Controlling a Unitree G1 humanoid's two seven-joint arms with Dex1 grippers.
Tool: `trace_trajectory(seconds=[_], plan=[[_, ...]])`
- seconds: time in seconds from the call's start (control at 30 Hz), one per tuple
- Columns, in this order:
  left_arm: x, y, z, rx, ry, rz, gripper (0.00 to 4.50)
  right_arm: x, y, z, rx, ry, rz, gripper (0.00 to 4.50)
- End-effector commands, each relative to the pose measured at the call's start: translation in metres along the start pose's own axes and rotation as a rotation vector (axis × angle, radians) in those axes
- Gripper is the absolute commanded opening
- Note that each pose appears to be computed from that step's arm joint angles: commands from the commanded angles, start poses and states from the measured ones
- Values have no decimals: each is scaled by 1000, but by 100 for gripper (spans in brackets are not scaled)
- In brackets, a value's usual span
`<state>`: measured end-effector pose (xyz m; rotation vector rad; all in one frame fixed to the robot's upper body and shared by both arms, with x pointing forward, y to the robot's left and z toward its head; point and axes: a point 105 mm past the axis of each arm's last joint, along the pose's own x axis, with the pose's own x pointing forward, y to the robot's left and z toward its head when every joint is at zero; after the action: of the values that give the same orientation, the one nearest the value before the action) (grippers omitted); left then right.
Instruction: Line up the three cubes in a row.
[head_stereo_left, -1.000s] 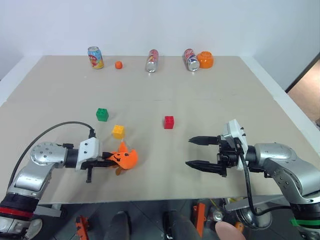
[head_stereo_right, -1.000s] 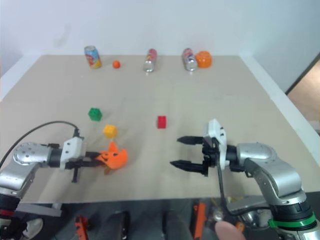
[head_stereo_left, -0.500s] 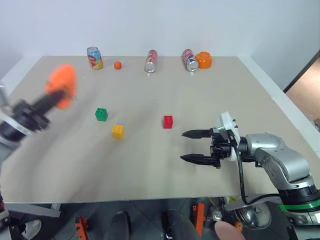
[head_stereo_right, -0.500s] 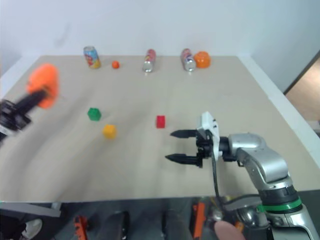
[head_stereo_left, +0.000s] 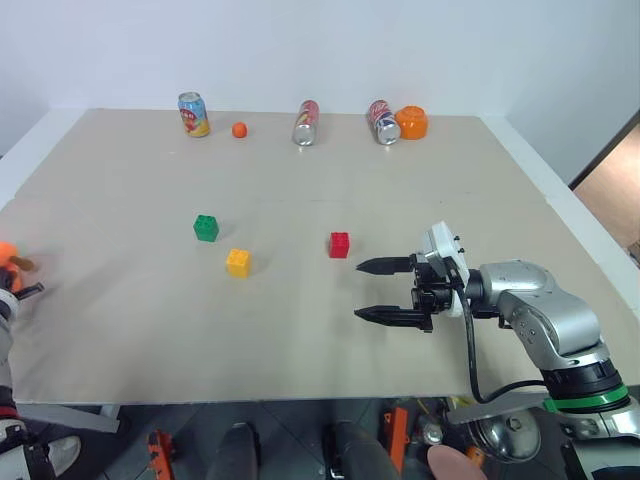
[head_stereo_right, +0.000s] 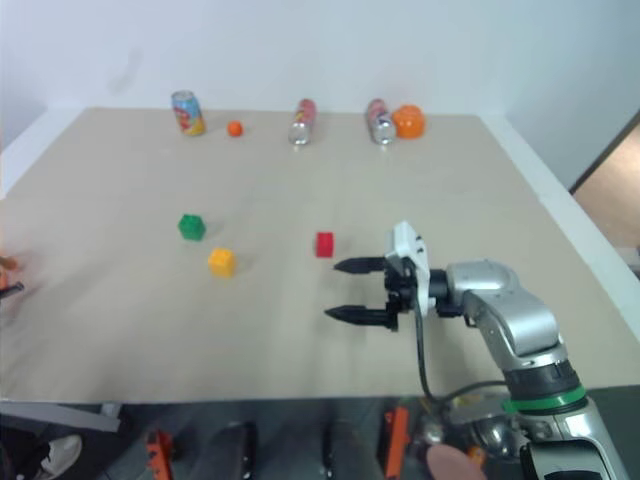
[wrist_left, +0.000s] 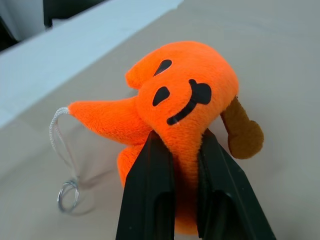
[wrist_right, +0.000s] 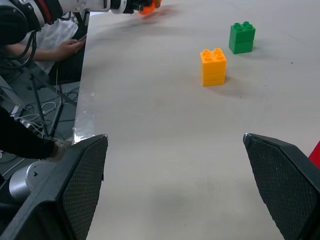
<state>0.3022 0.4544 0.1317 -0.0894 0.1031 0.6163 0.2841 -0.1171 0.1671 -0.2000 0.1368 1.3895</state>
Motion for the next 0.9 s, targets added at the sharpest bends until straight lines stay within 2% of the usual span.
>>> trace_trajectory(seconds=[0.03,0.2,0.3,0.43,0.6,0.77,0.9], plan=[[3,-13,31,-45,-112,-31,170,-1,1,9,-46,-21,-6,450],[5,-26,55,-112,-193,-40,346,-2,2,9,-43,-28,-17,450],[6,-24,66,-182,-225,-3,444,-2,1,10,-41,-33,-25,450],[8,-22,70,-192,-229,35,448,-1,2,11,-39,-41,-27,450],[2,-47,80,-124,-286,-78,448,0,2,10,-35,-43,-25,450],[-36,-119,104,-199,-451,-515,448,0,2,9,-31,-44,-26,450],[-90,-176,94,-138,-465,-929,448,-1,-3,6,-36,-39,-71,450]])
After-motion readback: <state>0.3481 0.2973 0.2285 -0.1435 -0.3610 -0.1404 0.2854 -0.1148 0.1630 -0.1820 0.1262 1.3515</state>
